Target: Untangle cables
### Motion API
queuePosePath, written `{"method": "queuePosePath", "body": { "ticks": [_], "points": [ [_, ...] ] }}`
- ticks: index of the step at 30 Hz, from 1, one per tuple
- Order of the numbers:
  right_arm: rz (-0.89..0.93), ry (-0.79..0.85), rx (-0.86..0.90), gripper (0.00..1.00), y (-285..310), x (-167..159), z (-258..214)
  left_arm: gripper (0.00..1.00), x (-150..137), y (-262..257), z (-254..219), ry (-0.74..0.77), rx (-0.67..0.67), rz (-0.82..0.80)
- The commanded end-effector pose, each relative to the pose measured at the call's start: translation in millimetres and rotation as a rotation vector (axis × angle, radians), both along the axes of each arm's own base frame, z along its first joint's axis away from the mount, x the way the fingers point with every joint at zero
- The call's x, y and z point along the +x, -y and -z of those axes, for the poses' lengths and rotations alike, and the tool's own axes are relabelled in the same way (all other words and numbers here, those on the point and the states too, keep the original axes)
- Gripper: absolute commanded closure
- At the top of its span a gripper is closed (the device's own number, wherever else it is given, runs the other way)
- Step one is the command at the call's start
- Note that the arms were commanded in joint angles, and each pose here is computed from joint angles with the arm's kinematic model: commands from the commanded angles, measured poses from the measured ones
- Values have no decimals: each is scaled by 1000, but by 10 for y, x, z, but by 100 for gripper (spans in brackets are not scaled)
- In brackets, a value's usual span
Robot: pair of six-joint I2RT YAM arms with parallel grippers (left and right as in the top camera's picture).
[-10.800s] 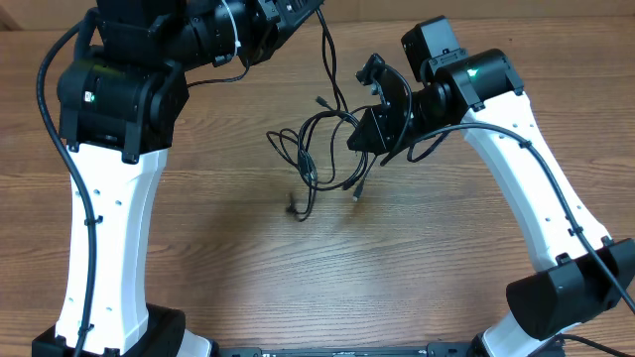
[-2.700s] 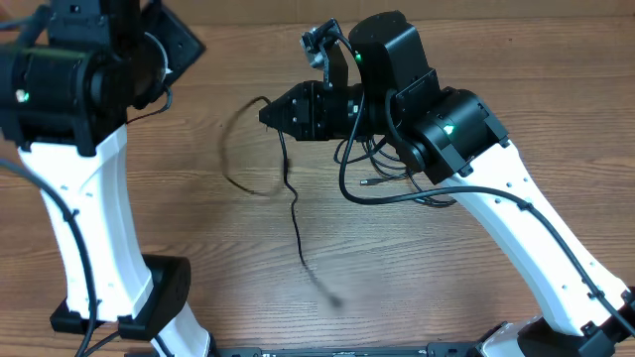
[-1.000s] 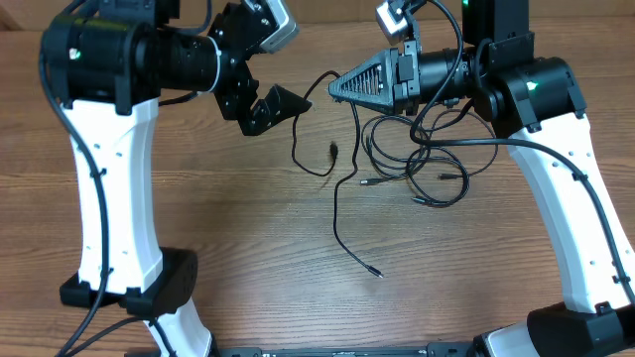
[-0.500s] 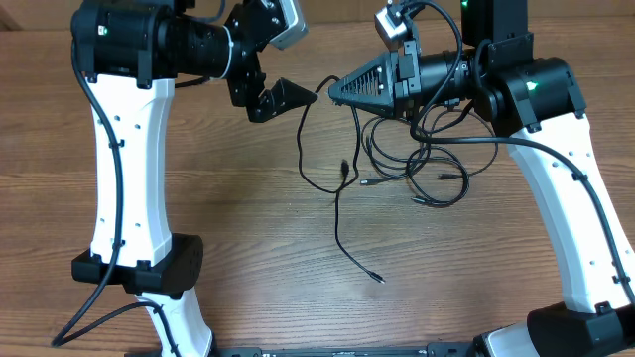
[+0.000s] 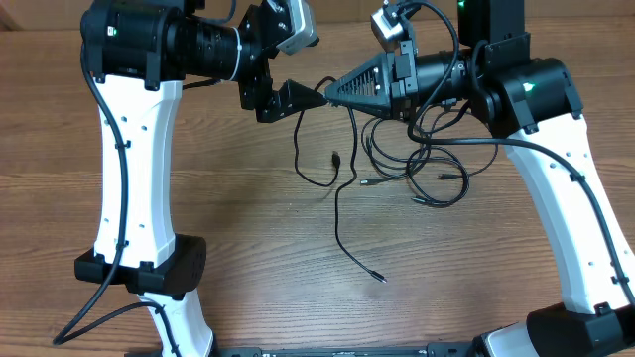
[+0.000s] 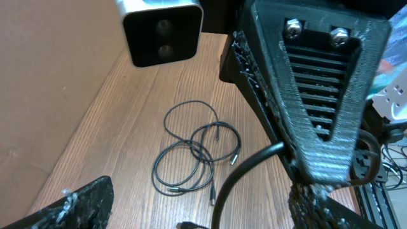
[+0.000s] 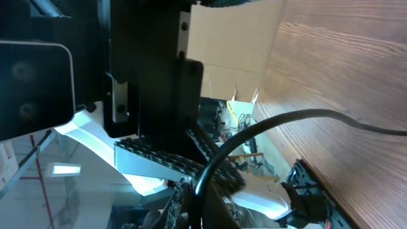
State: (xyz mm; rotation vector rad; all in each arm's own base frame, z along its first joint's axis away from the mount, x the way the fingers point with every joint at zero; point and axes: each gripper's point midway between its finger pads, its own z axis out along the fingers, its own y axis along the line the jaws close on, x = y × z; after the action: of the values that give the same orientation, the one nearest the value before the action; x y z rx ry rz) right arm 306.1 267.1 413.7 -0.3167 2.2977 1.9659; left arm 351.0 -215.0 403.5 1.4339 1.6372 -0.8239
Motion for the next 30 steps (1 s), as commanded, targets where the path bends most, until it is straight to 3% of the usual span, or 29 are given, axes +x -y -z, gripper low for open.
{"method": "queuePosePath", "body": {
  "ticks": [1, 9, 11, 20, 23, 30],
  "points": [
    [-33, 11, 29, 96, -11, -120, -151, 14, -7, 88, 54, 3, -6, 44],
    [-59, 6, 45, 96, -10, -166, -178, 18, 13, 105, 90, -13, -12, 50],
    [-59, 6, 45, 96, -10, -166, -178, 37, 8, 109, 85, -14, -16, 52],
    [-55, 7, 43, 96, -10, -159, -173, 37, -77, 170, -30, -29, -91, 100],
    [-46, 9, 37, 96, -10, -143, -163, 47, -90, 178, -48, -31, -103, 107],
    [-46, 9, 37, 96, -10, -143, -164, 54, -86, 175, -44, -31, -100, 105]
  ]
}}
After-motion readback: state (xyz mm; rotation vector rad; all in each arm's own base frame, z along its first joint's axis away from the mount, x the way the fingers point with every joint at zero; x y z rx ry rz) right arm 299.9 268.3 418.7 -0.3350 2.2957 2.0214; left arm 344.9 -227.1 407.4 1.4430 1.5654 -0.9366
